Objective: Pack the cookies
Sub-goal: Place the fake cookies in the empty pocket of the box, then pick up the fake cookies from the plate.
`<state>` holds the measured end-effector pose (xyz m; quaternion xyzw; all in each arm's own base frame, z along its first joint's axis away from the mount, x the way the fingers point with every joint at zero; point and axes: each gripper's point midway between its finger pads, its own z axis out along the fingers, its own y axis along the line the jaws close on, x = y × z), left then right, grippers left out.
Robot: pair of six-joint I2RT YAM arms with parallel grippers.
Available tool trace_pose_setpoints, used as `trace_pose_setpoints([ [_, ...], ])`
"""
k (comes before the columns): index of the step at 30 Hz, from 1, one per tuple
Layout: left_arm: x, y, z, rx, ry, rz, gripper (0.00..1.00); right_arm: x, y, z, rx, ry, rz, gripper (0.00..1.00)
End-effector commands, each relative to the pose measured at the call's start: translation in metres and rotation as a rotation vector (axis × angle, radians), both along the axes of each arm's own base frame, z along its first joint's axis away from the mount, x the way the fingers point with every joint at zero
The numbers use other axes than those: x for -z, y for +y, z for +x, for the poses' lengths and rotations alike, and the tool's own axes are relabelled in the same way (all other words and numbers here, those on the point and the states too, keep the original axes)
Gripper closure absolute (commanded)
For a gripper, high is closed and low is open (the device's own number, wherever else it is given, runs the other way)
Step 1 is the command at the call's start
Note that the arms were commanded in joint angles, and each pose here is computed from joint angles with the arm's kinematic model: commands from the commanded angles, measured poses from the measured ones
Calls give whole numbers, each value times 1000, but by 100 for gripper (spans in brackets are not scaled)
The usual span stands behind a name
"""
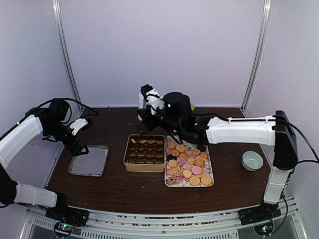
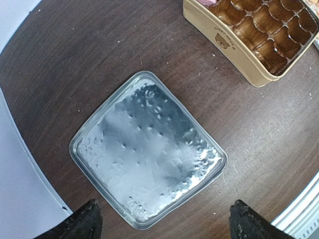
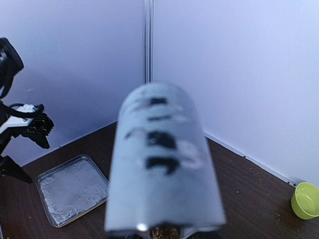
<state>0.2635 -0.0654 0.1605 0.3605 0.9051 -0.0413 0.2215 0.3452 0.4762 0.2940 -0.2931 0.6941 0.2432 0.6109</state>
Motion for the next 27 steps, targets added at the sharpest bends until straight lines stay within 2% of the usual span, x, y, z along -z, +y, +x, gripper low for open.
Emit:
trace_pose_setpoints([
  [1,-18,2,10,-19,-68,-8,9,-42,-44,-17,49,-51,116,71],
  [7,-17,1,9,-16,-55,-8,9,-1,-105,-49,122,-1,73,72],
  [12,-20,1,11,-17,-61,-9,9,28,-136,-72,161,36,58,71],
  [22,-22,0,14,-17,-60,-11,9,48,-133,-81,149,72,68,69],
  [27,-22,2,12,-21,-64,-6,9,57,-129,-77,165,70,53,63],
])
